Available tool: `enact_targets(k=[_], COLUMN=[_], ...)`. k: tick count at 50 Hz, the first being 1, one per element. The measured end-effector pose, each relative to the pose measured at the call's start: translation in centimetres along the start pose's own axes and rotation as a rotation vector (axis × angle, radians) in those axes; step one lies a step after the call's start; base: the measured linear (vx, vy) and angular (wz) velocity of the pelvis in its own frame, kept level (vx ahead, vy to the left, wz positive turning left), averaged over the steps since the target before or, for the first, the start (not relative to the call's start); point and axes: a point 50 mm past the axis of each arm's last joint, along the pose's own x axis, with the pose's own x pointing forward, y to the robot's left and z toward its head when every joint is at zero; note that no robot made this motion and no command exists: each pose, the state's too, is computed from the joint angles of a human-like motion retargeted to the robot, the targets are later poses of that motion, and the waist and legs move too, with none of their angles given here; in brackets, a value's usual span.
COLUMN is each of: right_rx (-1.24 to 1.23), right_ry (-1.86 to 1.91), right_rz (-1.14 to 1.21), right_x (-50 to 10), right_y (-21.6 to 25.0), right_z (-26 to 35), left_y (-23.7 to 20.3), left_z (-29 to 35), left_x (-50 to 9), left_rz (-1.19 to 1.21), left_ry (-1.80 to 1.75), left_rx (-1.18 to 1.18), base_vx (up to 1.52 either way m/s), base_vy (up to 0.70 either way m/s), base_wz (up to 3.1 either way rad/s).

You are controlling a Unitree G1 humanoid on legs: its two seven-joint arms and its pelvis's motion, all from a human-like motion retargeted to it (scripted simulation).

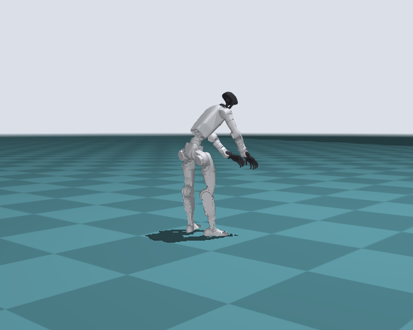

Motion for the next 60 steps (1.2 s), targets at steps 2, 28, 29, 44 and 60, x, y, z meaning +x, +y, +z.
enact_targets(k=[2, 28, 29, 44, 60], right_rx=[-0.062, -0.086, -0.065, 0.238, 0.702], right_ry=[-0.011, 0.104, 0.096, 0.264, 0.345], right_rz=[0.003, 0.045, 0.045, 0.082, 0.091], right_x=[-0.2, -1.3, -0.9, -2.1, -3.0], right_y=[0.1, 1.0, 0.8, 1.9, 4.1], right_z=[-0.7, -3.9, -3.2, -5.2, -1.9], left_y=[-0.6, -0.3, -0.6, 8.0, 2.6], left_z=[4.2, -8.3, -5.8, -9.2, 8.7], left_x=[0.7, -4.3, -2.9, -0.6, 3.0], left_rz=[0.007, -0.011, -0.053, -0.056, -0.163], left_ry=[-0.18, 0.419, 0.295, 0.386, -0.554], left_rx=[0.01, -0.173, -0.182, 0.123, 0.621], base_vx=[0.01, 0.04, -0.03, 0.01, 0.04], base_vy=[0.0, 0.01, 0.0, -0.03, -0.02], base_wz=[-0.09, -0.14, 0.23, -0.05, -0.07])
